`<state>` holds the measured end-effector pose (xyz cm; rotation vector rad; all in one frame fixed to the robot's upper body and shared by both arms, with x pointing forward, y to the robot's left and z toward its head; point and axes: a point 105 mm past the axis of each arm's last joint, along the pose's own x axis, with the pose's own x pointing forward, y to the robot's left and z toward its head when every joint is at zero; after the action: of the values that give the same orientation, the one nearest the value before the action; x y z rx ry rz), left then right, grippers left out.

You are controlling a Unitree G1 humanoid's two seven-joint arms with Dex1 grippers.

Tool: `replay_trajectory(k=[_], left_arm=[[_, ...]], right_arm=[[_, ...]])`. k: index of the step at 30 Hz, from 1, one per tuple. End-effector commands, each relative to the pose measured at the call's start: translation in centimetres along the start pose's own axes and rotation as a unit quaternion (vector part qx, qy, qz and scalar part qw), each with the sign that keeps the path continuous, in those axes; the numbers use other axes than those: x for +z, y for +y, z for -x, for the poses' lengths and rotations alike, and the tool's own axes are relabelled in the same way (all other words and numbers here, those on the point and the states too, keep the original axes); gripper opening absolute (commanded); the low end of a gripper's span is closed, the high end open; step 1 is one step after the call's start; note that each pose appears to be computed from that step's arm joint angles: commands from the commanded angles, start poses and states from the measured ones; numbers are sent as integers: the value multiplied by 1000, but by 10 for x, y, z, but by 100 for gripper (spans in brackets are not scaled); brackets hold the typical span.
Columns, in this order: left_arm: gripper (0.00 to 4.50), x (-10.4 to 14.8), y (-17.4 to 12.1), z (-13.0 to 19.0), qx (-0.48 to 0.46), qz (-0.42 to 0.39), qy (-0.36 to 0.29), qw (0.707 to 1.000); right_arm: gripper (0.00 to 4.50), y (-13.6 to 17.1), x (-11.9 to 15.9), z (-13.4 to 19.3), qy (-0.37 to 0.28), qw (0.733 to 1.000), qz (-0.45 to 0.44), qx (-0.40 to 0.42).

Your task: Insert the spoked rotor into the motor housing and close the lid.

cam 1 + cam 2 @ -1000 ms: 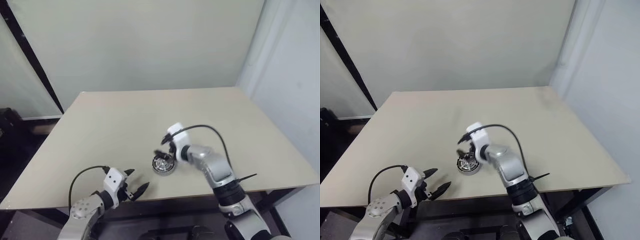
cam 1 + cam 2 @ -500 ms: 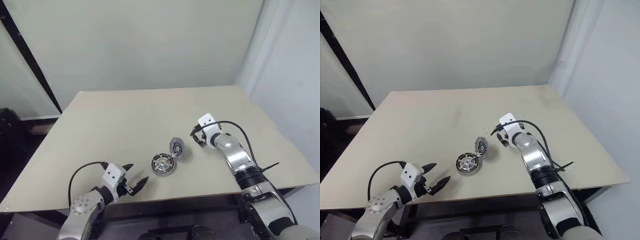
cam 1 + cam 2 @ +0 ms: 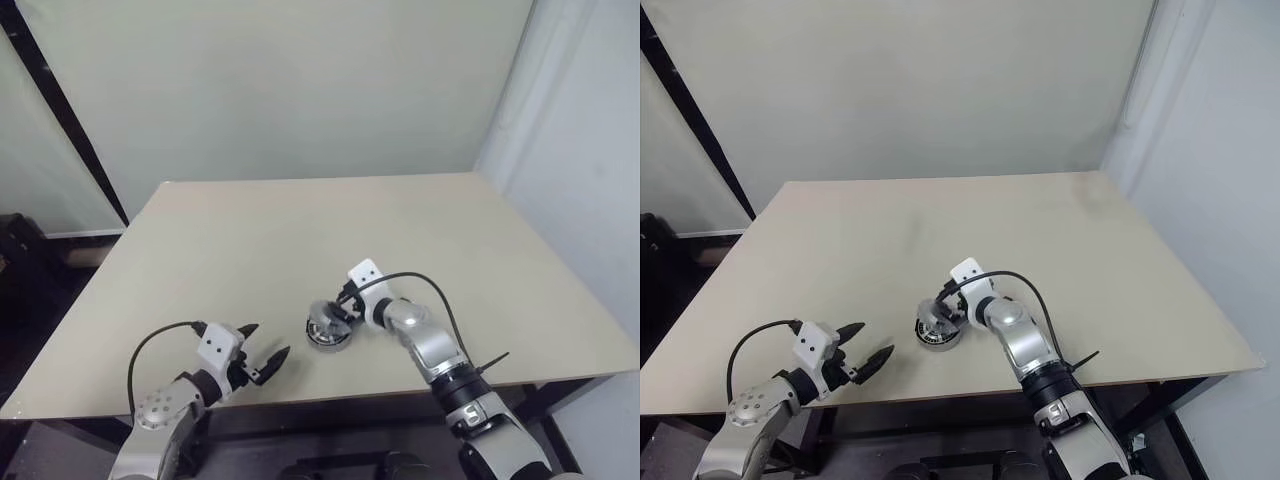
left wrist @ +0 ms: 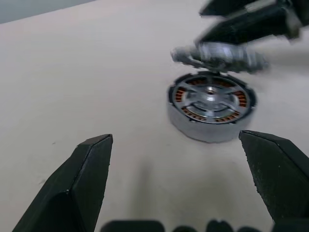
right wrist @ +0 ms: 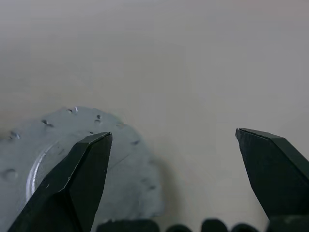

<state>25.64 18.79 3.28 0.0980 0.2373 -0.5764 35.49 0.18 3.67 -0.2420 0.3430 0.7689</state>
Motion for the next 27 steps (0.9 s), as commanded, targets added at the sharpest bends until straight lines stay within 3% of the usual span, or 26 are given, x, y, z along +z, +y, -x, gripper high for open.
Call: replay_trajectory(k=[1,9,10,20,27], left_arm=[[326,20,4,0,7,-7,-27,1000],[24,21,0,0,-8,1,-16,1000],[6,21,0,0,-10,1,-15,1000],[6,20,-5,1,-21,2,-8,1000],[6,20,-10,4,-34,-3,0,999]], right_arm=[[450,9,12,-1,-25,999,10,20],[450,10,2,-2,-19,998,-4,65],[450,7,2,-2,-19,998,-6,67],[450,-5,9,2,-31,989,-16,144],[450,1,12,4,-30,972,36,228]])
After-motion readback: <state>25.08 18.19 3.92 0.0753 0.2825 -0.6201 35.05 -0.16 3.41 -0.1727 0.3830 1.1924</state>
